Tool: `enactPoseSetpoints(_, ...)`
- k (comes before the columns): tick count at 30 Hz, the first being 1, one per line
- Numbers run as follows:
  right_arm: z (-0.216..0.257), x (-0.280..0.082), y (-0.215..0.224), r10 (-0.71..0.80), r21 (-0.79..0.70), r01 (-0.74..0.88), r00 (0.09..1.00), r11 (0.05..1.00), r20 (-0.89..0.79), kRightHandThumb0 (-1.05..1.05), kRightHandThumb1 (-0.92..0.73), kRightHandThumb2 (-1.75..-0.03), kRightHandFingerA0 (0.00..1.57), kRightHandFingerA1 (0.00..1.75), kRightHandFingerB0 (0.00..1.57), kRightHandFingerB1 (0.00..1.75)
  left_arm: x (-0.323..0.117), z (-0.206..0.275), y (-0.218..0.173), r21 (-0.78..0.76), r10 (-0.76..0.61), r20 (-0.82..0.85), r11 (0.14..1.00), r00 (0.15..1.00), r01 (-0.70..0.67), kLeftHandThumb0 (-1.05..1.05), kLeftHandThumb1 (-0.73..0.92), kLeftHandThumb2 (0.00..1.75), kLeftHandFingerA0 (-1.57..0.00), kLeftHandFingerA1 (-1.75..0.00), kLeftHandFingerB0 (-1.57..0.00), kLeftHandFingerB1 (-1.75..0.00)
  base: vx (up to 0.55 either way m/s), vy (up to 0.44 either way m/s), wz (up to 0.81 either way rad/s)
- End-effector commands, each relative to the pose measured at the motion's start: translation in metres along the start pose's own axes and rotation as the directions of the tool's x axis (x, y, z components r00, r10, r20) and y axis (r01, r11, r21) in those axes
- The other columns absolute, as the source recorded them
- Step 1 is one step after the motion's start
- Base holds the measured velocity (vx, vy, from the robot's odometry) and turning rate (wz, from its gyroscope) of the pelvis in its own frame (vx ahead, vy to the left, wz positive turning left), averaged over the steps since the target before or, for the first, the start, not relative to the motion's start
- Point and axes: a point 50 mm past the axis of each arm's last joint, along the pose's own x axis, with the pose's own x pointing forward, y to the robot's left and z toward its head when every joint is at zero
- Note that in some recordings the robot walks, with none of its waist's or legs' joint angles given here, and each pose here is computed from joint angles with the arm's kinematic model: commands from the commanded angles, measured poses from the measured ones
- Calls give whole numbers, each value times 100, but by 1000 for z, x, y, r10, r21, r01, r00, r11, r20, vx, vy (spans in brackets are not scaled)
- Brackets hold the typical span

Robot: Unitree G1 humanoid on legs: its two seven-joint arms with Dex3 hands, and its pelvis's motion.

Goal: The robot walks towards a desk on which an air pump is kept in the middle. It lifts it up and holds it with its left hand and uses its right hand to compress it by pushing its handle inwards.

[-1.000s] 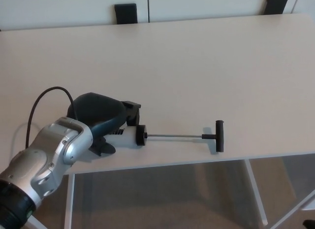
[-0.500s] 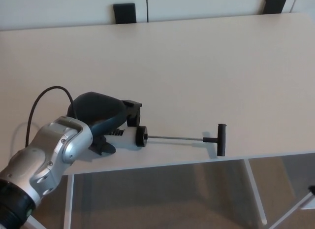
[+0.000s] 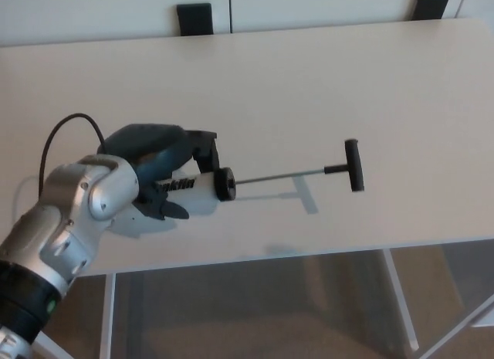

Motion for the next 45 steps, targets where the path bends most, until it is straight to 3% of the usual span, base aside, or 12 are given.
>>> enactPoseSetpoints(1,-82,41,-18,-89,28,103,946,994,-311,-59,-78,-64,48,43,39,35,-2,-15,39,-304,-205,2,932,979,196,-4,74,85,-95,-159,-78,-135,0,0,0)
enactPoseSetpoints(7,-106,56,-8,-22,97,68,911,993,-412,-61,-72,-64,41,40,33,34,-6,-21,61,-338,-301,6,897,954,285,-6,69,87,-96,-156,-83,-130,0,0,0)
enactPoseSetpoints(8,-112,60,-5,-9,116,66,899,991,-437,-53,-60,-98,35,56,18,46,-6,-22,64,-348,-318,3,889,948,299,-3,66,92,-95,-152,-85,-123,0,0,0)
enactPoseSetpoints(10,-121,65,-2,13,140,61,881,988,-473,-57,-79,-63,37,39,29,32,-6,-23,67,-361,-345,0,875,939,322,-3,67,91,-96,-152,-84,-121,0,0,0)
enactPoseSetpoints(17,-131,71,1,73,145,-1,868,989,-492,-69,-84,-65,25,35,18,29,-7,-24,70,-363,-370,-3,866,929,344,-5,64,93,-97,-151,-86,-120,0,0,0)
enactPoseSetpoints(18,-135,73,2,96,142,-28,860,989,-501,-81,-76,-107,2,30,11,27,-7,-25,69,-360,-374,-4,866,927,347,-4,64,94,-93,-154,-83,-124,0,0,0)
enactPoseSetpoints(22,-154,74,6,126,155,-47,824,987,-552,-76,-80,-112,0,19,0,19,-8,-27,66,-360,-386,-6,862,923,358,-4,63,97,-96,-157,-84,-128,0,0,0)
enactPoseSetpoints(28,-176,64,15,144,209,-18,783,978,-606,-79,-81,-114,0,18,0,16,-9,-27,64,-379,-401,-4,848,916,370,-4,65,95,-96,-159,-82,-130,0,0,0)
enactPoseSetpoints(29,-178,63,16,148,215,-18,780,976,-609,-75,-92,-70,0,8,0,8,-9,-27,64,-378,-403,-5,848,915,371,-5,65,96,-96,-159,-82,-130,0,0,0)
enactPoseSetpoints(33,-186,54,23,166,253,-3,761,967,-627,-75,-92,-70,0,6,0,8,-10,-27,63,-370,-410,-8,849,912,378,-4,66,94,-95,-158,-82,-129,0,0,0)
enactPoseSetpoints(34,-189,48,27,176,270,2,752,963,-635,-82,-77,-110,0,15,0,12,-10,-27,60,-372,-416,-5,845,909,385,-3,66,94,-98,-158,-84,-128,0,0,0)
enactPoseSetpoints(45,-195,33,53,260,415,34,733,909,-628,-87,-67,-95,0,5,0,1,-11,-23,51,-362,-441,15,834,897,416,-6,65,98,-96,-158,-81,-131,0,0,0)
